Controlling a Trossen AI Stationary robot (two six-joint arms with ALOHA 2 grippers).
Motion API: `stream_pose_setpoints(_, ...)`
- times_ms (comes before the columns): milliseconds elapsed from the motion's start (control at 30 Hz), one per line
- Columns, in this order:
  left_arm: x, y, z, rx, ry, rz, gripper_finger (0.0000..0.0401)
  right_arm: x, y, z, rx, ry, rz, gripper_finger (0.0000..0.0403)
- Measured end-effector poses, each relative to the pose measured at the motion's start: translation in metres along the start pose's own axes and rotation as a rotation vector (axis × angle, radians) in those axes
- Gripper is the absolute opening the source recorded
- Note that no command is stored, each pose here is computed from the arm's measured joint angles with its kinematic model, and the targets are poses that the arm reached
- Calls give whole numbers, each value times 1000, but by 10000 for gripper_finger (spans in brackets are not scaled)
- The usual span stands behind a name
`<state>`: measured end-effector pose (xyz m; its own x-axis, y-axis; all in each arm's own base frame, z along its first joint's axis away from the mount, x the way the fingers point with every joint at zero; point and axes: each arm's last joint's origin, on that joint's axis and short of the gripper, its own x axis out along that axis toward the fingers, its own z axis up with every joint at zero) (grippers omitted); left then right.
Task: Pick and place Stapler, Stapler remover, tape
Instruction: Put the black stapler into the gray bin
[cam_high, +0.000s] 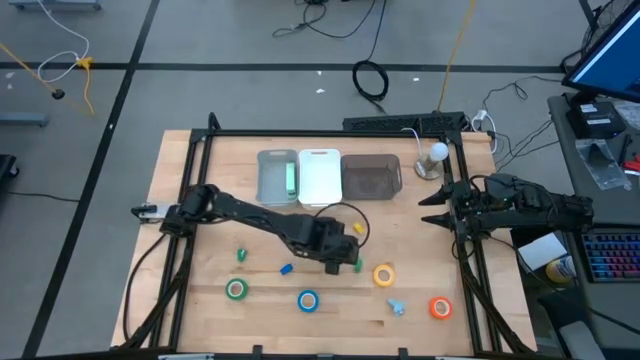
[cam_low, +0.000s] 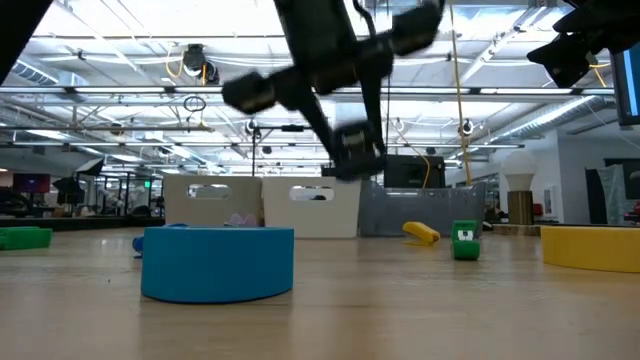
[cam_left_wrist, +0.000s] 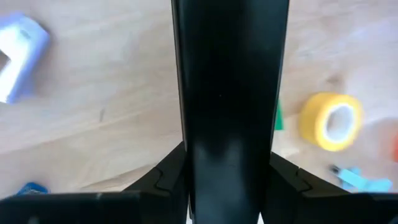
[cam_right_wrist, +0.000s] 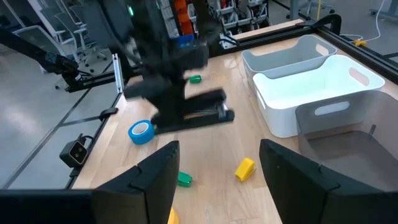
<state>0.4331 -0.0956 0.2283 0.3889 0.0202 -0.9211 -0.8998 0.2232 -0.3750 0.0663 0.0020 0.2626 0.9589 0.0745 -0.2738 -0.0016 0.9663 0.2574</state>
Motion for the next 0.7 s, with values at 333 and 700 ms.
stream_pose_setpoints(333, -103, 34, 24, 19, -295, 104, 137, 0, 0, 0, 1, -1, -2, 215)
stream_pose_setpoints(700, -150, 84, 88, -41, -467, 393, 137, 0, 0, 0, 1, -3, -3, 215)
